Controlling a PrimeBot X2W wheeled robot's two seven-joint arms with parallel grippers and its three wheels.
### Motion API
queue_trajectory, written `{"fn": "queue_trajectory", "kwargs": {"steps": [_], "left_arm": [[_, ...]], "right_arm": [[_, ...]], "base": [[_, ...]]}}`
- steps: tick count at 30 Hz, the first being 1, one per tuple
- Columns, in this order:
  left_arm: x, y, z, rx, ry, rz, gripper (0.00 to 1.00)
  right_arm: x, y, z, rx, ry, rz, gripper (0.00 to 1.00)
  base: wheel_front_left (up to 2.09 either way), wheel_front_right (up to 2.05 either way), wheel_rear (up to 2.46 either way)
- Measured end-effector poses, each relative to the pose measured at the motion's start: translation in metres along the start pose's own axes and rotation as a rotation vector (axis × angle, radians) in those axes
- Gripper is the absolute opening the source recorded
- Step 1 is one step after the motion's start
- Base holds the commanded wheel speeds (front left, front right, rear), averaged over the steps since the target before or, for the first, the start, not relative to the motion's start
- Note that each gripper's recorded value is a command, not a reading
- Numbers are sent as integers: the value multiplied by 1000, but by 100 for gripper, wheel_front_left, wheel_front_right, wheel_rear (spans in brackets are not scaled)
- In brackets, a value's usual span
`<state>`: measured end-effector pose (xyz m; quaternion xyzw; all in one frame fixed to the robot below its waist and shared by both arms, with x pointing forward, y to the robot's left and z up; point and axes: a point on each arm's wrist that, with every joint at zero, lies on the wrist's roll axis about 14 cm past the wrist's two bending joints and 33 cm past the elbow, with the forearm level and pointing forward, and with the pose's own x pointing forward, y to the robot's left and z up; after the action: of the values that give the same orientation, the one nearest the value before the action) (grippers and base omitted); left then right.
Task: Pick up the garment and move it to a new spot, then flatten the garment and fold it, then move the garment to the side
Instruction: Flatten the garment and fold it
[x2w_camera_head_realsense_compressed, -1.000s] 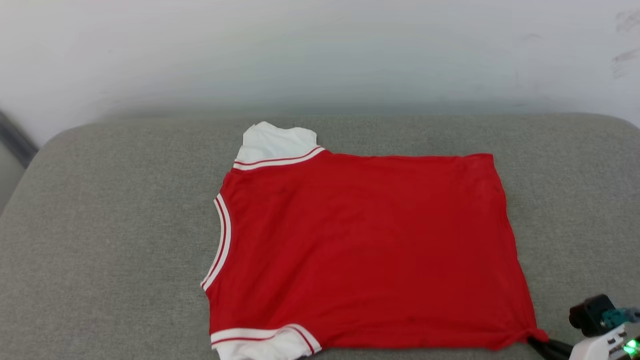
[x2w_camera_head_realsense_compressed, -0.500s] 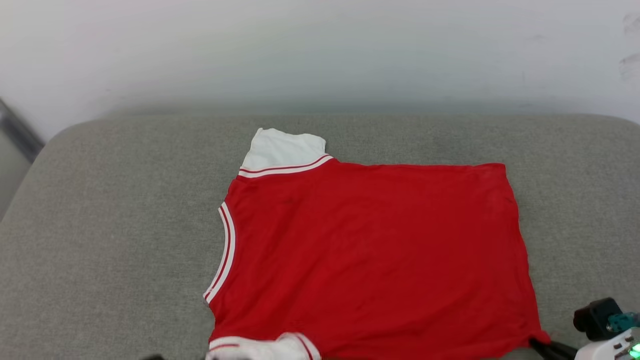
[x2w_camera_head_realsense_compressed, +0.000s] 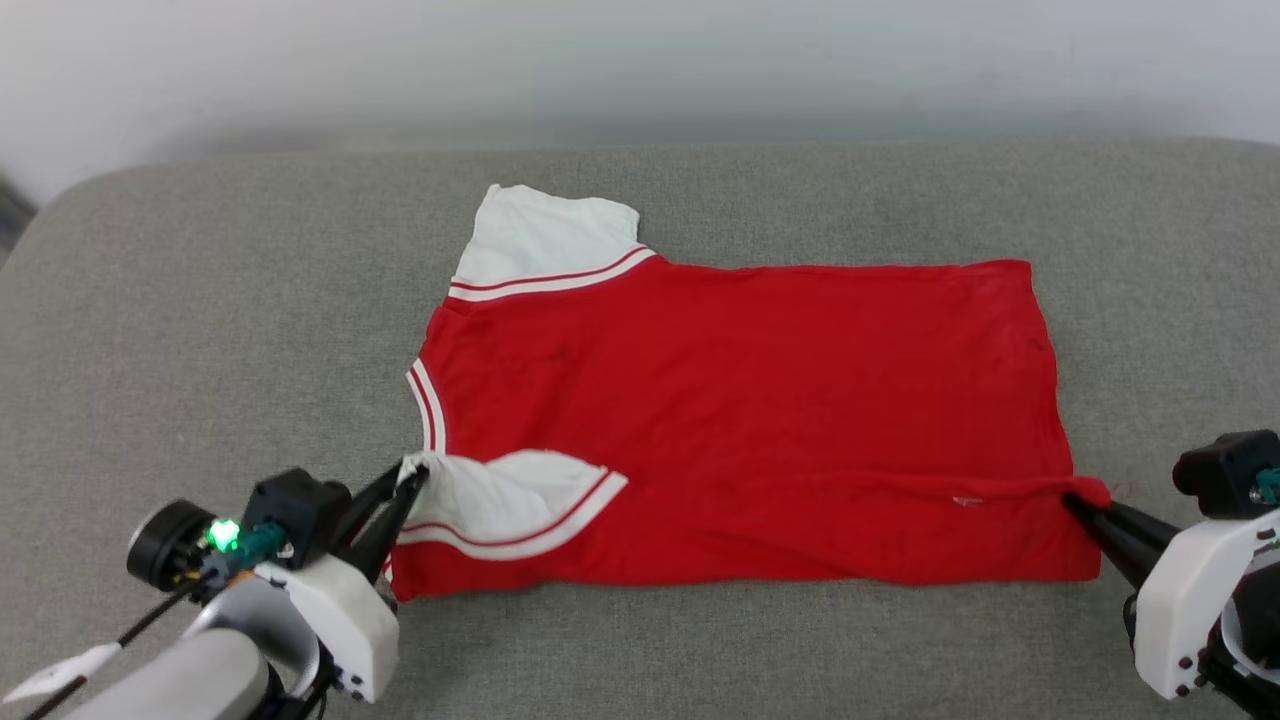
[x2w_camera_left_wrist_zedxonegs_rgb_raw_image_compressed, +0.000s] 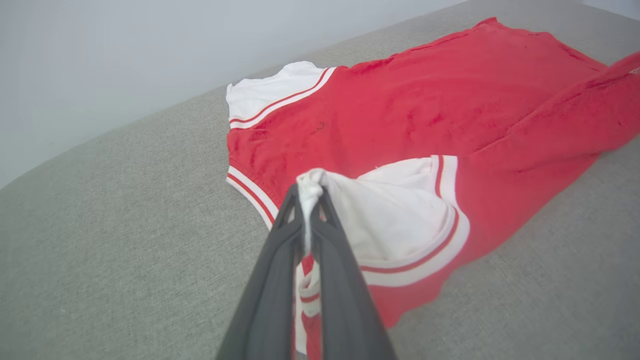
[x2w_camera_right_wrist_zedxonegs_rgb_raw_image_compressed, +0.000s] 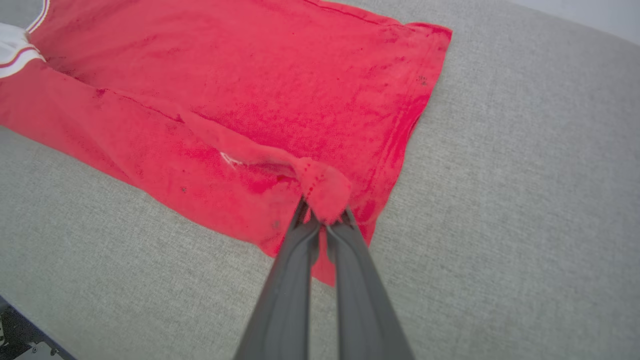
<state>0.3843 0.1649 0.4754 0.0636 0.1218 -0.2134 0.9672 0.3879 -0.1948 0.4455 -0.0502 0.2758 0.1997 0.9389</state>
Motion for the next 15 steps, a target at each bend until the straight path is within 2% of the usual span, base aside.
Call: {"fn": "queue_trajectory", "kwargs": {"steps": [7, 15], "left_arm": [[36, 23, 5, 18, 6, -2, 0], [68, 34, -36, -14, 117, -31, 0]], "right_arm": [[24, -14, 3, 25, 26, -25, 0], [59, -25, -19, 23, 148, -33, 0]], "base": [[0, 0, 0], [0, 0, 0]]}}
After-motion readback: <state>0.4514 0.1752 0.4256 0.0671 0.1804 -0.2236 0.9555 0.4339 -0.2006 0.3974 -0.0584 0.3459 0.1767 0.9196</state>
